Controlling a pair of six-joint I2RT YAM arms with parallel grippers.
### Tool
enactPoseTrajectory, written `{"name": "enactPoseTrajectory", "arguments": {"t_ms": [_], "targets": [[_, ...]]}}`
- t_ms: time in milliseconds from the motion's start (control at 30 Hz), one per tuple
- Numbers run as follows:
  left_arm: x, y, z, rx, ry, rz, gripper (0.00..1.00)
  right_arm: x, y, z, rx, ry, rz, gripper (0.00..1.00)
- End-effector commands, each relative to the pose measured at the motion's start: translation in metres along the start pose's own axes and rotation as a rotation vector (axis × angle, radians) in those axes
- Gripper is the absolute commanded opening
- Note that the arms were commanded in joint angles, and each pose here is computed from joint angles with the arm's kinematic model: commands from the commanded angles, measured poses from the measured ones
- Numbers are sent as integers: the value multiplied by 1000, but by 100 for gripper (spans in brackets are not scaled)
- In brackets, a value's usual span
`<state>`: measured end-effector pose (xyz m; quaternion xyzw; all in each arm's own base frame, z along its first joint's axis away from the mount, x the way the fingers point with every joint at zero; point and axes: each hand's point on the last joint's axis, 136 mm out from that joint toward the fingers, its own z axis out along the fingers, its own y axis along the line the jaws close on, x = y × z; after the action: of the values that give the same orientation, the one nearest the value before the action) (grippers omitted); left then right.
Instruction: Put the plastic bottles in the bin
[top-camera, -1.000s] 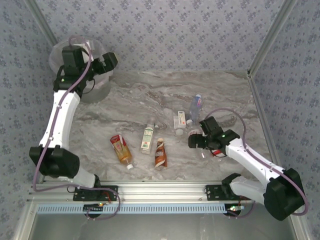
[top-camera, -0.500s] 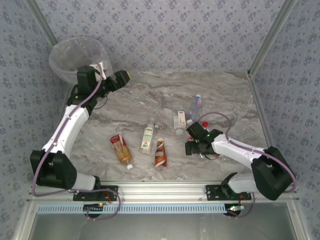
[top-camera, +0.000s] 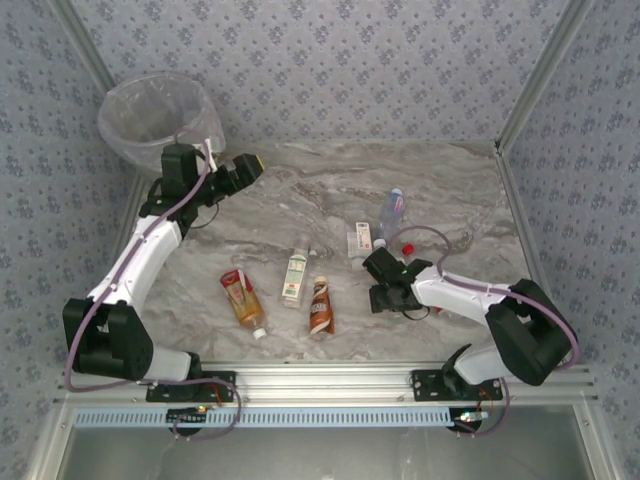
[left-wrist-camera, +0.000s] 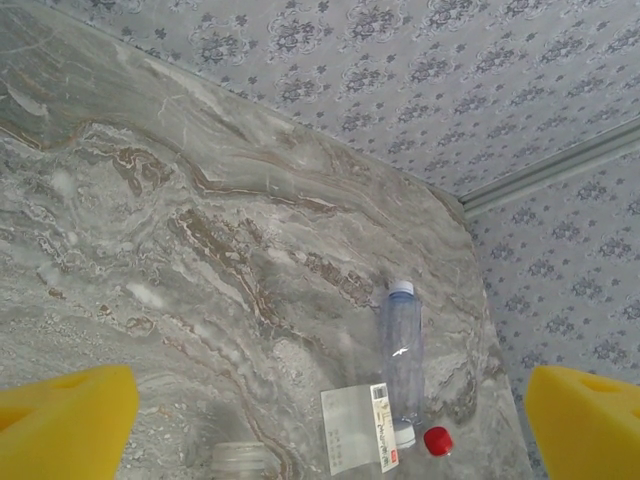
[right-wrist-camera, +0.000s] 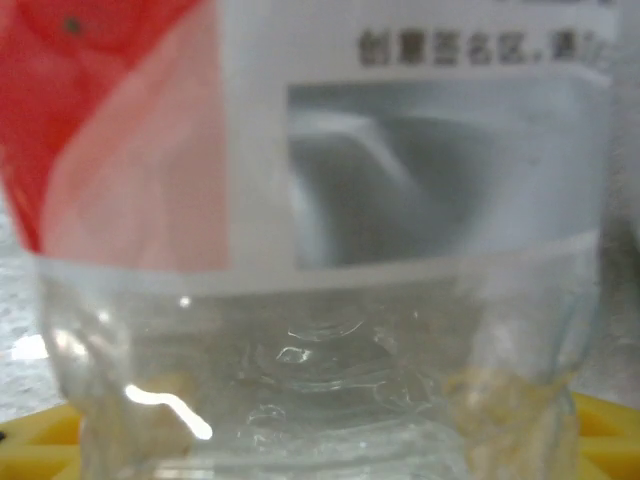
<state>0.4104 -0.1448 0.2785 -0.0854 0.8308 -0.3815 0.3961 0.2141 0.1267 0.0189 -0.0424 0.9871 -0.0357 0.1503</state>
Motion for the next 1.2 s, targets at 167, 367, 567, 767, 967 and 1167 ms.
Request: {"name": "enactPoseTrajectory", "arguments": {"t_ms": [167, 367, 567, 767, 967, 1167], "targets": [[1, 0, 1, -8, 1, -21, 99, -21, -16, -23, 58, -152, 26, 58], [12, -10, 8, -36, 9, 56, 99, -35, -14, -46, 9, -267, 36, 57], [35, -36, 25, 46, 126, 95, 99, -58, 5, -71, -114, -372, 49, 57], [59, -66, 38, 250, 182, 67, 99, -87, 41, -102, -319, -496, 59, 57], [86, -94, 43, 365, 254, 100, 99, -101, 69, -119, -468, -543, 46, 58], [109, -104, 58, 385, 333, 94, 99, -112, 91, -135, -575, -576, 17, 59]]}}
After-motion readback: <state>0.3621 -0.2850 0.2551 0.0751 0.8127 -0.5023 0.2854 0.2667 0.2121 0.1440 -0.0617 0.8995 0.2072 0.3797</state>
